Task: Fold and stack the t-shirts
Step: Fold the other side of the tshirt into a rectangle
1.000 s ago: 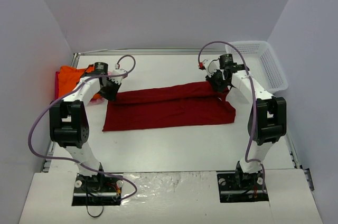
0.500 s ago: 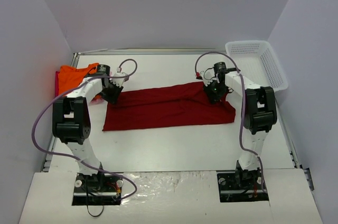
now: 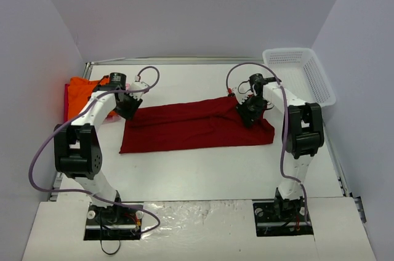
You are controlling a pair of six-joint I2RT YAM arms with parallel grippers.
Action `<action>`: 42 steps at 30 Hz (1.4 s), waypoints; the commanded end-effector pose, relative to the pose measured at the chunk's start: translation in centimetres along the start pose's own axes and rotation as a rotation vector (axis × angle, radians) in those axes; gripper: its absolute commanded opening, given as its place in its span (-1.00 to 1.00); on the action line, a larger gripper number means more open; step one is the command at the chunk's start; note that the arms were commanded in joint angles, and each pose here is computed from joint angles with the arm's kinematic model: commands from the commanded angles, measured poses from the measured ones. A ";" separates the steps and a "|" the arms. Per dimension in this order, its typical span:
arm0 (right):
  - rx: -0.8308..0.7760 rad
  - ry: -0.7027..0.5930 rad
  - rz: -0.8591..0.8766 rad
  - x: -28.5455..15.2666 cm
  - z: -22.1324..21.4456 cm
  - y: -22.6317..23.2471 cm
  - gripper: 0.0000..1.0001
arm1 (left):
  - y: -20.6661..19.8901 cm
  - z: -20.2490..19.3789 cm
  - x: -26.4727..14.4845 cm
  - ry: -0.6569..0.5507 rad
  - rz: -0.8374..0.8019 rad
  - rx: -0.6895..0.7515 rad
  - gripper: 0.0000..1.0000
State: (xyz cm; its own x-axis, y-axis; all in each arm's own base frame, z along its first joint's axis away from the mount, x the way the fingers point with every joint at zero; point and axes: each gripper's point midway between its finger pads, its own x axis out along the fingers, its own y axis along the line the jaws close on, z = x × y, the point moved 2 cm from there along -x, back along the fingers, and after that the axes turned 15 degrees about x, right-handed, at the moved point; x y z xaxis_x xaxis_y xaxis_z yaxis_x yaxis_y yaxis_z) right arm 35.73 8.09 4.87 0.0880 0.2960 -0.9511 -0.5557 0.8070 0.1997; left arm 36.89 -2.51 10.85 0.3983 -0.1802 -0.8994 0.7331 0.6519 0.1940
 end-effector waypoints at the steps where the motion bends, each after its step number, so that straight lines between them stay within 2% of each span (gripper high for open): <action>1: -0.073 0.001 0.063 -4.4 -0.6 2.5 -0.38 | 0.3 1.2 -3.8 -0.043 0.043 0.038 -0.46; 11: -0.134 0.109 0.146 -5.8 -3.7 4.3 -0.19 | 0.2 1.0 -5.6 -0.048 0.068 0.043 -0.47; 17: -0.165 0.032 0.132 -7.9 -2.1 4.2 -0.14 | 0.7 2.4 -8.7 -0.132 0.105 -0.003 -0.47; 21: -0.174 -0.055 0.102 -9.3 0.3 3.2 -0.07 | 2.0 3.5 -12.0 -0.218 0.215 -0.021 -0.47; 26: -0.131 -0.113 0.100 -8.0 3.5 0.7 0.04 | 2.9 3.8 -14.2 -0.263 0.314 -0.055 -0.48; 34: -0.097 -0.148 0.169 -4.1 8.6 -1.5 0.02 | 2.6 2.9 -14.3 -0.251 0.333 -0.086 -0.48; 42: -0.084 -0.106 0.223 -0.3 9.1 -2.6 0.00 | 2.5 2.0 -14.2 -0.229 0.348 -0.101 -0.48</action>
State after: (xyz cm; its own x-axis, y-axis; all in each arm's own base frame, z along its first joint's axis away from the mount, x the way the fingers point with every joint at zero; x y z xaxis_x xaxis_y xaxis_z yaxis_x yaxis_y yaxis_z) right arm 45.12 9.81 5.09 0.0573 0.4798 -0.8755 -0.6332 0.6954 0.3397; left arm 34.63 -0.28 23.41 0.6916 -0.1132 -0.7134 0.5297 0.7509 0.3944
